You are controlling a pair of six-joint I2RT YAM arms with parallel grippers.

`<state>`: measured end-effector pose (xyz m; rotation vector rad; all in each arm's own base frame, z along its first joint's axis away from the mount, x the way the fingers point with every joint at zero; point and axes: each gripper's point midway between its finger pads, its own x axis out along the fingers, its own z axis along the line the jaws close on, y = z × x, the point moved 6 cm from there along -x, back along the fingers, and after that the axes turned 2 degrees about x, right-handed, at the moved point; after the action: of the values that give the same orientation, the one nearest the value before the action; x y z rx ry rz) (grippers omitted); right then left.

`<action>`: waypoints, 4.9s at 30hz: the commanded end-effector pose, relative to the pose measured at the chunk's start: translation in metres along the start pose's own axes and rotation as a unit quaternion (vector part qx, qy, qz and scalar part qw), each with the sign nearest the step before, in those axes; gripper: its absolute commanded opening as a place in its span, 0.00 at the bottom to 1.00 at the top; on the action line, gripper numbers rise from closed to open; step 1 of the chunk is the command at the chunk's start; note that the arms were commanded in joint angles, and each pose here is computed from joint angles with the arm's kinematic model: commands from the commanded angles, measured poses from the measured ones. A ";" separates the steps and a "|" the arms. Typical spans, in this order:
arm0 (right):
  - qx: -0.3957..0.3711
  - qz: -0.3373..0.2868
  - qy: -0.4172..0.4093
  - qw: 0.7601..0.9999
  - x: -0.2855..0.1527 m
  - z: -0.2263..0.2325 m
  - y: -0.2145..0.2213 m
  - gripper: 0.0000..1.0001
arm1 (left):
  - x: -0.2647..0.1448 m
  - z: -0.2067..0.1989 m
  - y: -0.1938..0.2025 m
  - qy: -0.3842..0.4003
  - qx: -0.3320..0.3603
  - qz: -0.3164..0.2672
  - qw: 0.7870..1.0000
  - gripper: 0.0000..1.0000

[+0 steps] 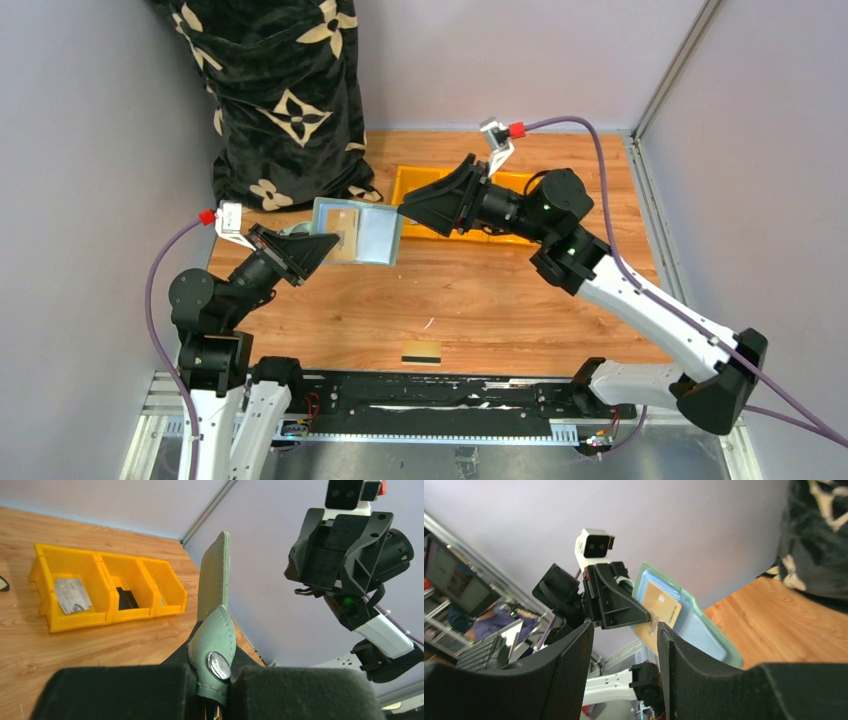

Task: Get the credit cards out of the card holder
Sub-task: Remove the credit card from the card holder, then place the credit card in the storage box.

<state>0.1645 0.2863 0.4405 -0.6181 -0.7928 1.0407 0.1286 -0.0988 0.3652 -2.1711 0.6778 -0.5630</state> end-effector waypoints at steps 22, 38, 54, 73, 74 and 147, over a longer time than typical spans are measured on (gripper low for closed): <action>0.079 0.172 -0.094 0.977 0.038 -0.010 0.078 0.52 | -0.004 -0.038 -0.010 0.103 -0.026 0.009 0.994 0.00; 0.091 0.160 -0.159 0.970 0.052 0.012 0.072 0.25 | -0.005 -0.038 -0.006 0.116 -0.030 0.021 0.993 0.05; 0.097 0.147 -0.180 0.968 0.043 0.016 0.072 0.00 | -0.006 -0.044 -0.008 0.134 -0.069 0.017 0.988 0.27; 0.092 0.134 -0.206 0.965 0.026 0.021 0.076 0.02 | -0.010 -0.061 -0.019 0.155 -0.079 0.009 0.985 0.03; 0.093 0.133 -0.208 0.964 0.026 0.022 0.076 0.03 | -0.010 -0.061 -0.019 0.155 -0.079 0.009 0.985 0.02; 0.051 0.218 0.616 0.755 -0.167 -0.340 0.006 0.00 | -0.006 -0.053 -0.016 0.148 0.054 0.053 0.986 0.00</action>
<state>0.3798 0.1083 0.2079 -1.2289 0.5609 0.7607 0.1005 -0.1153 0.4082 -1.9887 0.8917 -0.8496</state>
